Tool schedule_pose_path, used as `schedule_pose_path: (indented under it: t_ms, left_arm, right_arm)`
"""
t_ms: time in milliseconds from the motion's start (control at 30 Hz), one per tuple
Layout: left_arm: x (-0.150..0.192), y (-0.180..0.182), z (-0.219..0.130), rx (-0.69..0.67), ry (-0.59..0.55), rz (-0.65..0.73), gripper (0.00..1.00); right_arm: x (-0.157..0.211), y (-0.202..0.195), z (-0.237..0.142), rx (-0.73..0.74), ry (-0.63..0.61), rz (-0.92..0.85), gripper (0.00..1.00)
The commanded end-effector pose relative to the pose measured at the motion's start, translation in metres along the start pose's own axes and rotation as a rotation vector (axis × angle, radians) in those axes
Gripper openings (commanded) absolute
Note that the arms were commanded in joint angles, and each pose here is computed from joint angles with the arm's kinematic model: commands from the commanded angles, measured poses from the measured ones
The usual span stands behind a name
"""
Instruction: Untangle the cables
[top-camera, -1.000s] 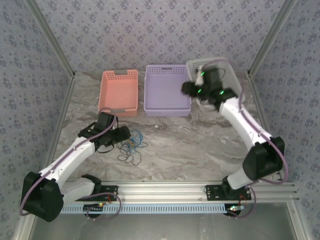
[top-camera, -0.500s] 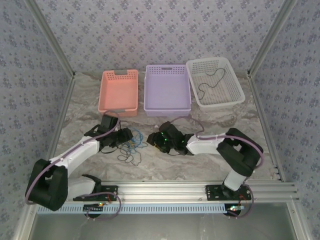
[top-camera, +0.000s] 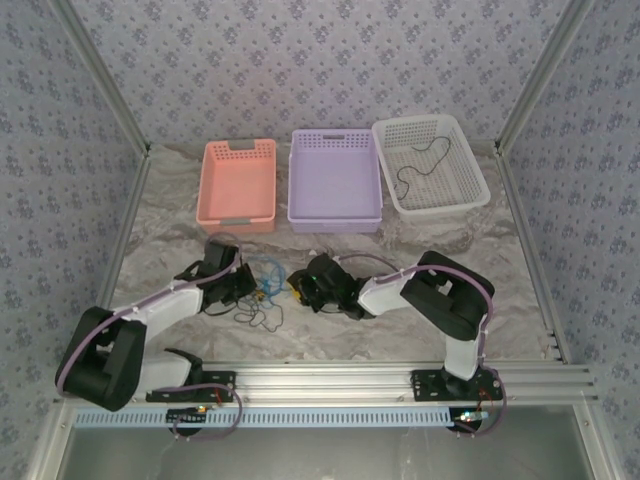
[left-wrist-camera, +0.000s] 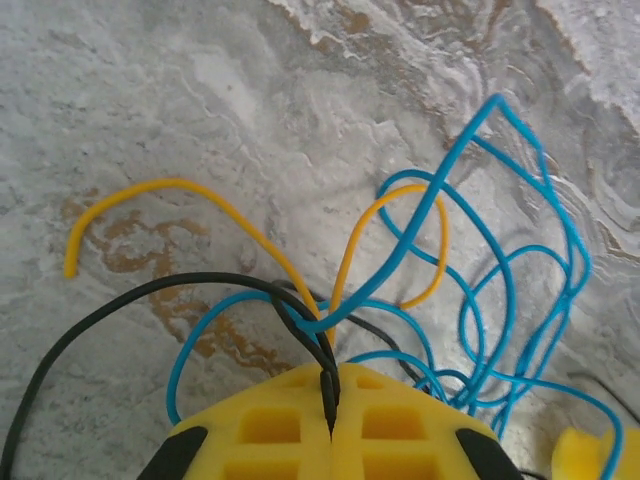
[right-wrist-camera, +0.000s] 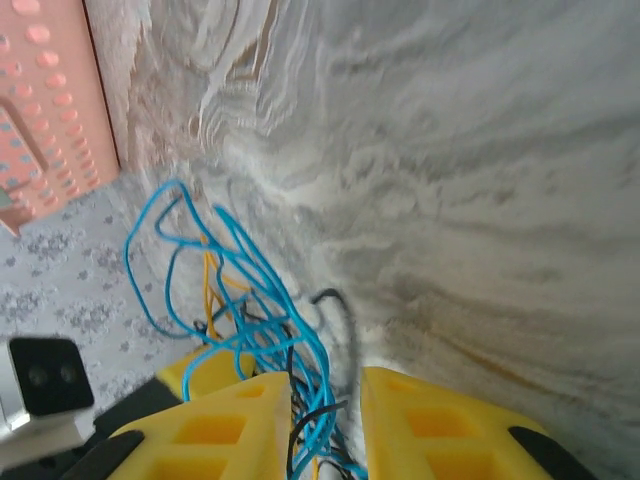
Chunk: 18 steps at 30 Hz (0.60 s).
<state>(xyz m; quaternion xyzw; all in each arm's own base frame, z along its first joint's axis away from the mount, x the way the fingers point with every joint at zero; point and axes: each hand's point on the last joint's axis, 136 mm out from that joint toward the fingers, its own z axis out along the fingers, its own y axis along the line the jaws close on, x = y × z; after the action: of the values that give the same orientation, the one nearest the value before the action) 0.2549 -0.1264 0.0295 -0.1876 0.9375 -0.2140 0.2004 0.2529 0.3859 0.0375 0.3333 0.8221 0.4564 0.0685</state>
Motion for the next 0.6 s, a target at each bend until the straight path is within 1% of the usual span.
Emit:
schedule_pose_path:
  t_ms: [0,33,133,167,267,333,467,567]
  left_arm:
    - [-0.008,-0.005,-0.014,0.028,-0.053,-0.008,0.00]
    - [-0.008,-0.006,-0.017,0.033,-0.058,-0.006,0.00]
    - [-0.009,-0.009,-0.025,0.046,-0.069,-0.006,0.00]
    - [-0.010,-0.009,-0.027,0.047,-0.075,-0.003,0.00]
    - [-0.014,-0.006,-0.033,0.018,-0.090,0.004,0.00]
    - [-0.017,-0.003,-0.035,0.004,-0.091,0.002,0.00]
    - [-0.022,-0.001,-0.040,-0.004,-0.101,-0.007,0.00]
    - [-0.025,0.003,-0.042,-0.012,-0.113,-0.024,0.00]
  right_arm:
    - [-0.028,-0.005,-0.003,0.013,-0.090,0.017,0.26]
    - [-0.030,-0.001,-0.003,0.005,-0.088,0.007,0.23]
    - [-0.034,0.009,-0.003,-0.009,-0.086,-0.015,0.04]
    - [-0.034,0.012,-0.006,-0.015,-0.091,-0.030,0.00]
    - [-0.039,0.019,-0.022,-0.011,-0.131,-0.091,0.00]
    - [-0.047,0.028,-0.041,-0.015,-0.177,-0.140,0.00]
    - [-0.070,0.043,-0.096,0.005,-0.306,-0.255,0.00]
    - [-0.084,0.064,-0.141,-0.002,-0.401,-0.323,0.00]
